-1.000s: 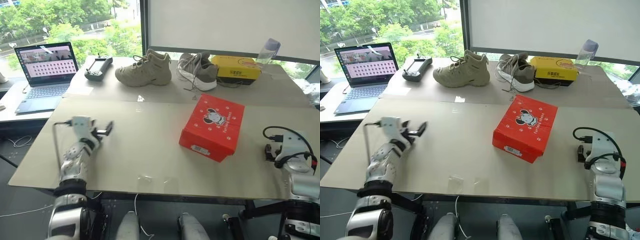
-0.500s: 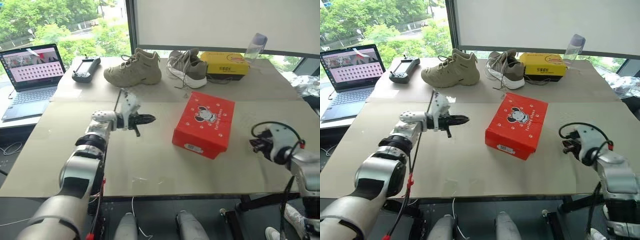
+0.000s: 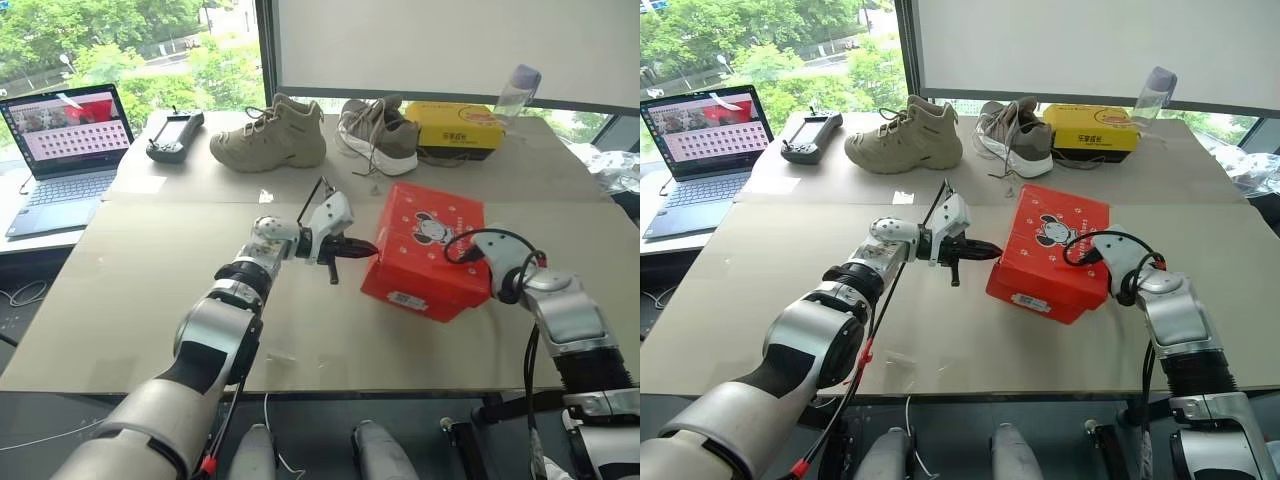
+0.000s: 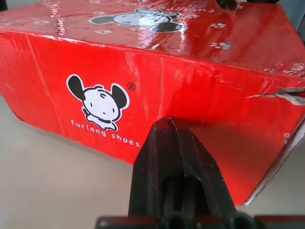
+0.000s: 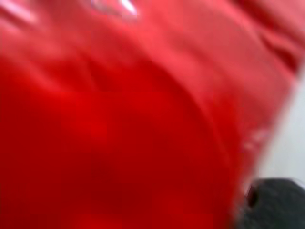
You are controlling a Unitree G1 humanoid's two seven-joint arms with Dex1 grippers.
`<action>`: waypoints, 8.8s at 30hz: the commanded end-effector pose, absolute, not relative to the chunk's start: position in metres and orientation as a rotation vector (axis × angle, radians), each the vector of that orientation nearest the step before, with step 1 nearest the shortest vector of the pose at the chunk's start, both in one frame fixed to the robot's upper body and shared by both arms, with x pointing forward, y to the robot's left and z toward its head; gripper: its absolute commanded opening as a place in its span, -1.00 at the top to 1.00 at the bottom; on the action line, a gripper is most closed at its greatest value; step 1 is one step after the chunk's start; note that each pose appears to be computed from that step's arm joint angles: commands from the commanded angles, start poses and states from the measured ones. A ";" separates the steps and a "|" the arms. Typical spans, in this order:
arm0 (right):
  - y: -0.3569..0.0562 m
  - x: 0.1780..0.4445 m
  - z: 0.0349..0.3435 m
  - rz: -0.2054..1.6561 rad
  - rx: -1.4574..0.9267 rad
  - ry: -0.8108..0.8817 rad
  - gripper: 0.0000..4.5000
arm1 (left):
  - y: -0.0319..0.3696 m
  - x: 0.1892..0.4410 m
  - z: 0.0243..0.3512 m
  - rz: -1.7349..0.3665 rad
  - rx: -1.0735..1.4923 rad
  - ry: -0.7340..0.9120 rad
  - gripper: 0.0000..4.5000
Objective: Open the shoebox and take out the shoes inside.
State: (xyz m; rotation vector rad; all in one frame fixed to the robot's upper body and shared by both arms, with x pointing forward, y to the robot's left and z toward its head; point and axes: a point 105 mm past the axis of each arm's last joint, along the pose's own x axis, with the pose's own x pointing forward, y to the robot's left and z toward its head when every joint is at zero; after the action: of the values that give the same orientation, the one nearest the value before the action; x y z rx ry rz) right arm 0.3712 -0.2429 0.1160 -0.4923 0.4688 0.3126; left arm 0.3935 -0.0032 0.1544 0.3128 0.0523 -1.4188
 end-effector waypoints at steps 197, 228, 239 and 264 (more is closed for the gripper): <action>0.006 0.370 0.317 1.157 -0.173 -0.096 0.97 | 0.225 0.224 0.129 -1.013 0.067 0.218 1.00; -0.066 0.354 0.227 0.901 -0.345 0.338 -0.38 | 0.210 0.319 0.224 -1.330 0.254 0.066 1.00; -0.069 0.372 0.206 0.733 -0.203 0.446 -0.98 | 0.209 0.328 0.215 -1.323 0.265 0.043 1.00; -0.053 0.379 0.161 0.739 -0.165 0.570 -0.98 | 0.195 0.314 0.194 -1.151 0.073 -0.173 1.00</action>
State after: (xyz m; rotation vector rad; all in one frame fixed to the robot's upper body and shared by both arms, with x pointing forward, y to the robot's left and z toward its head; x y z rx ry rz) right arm 0.3817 -0.0553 0.1658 -0.2006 0.5377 0.7231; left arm 0.3166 0.1933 0.1789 0.0639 -0.0876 -1.1693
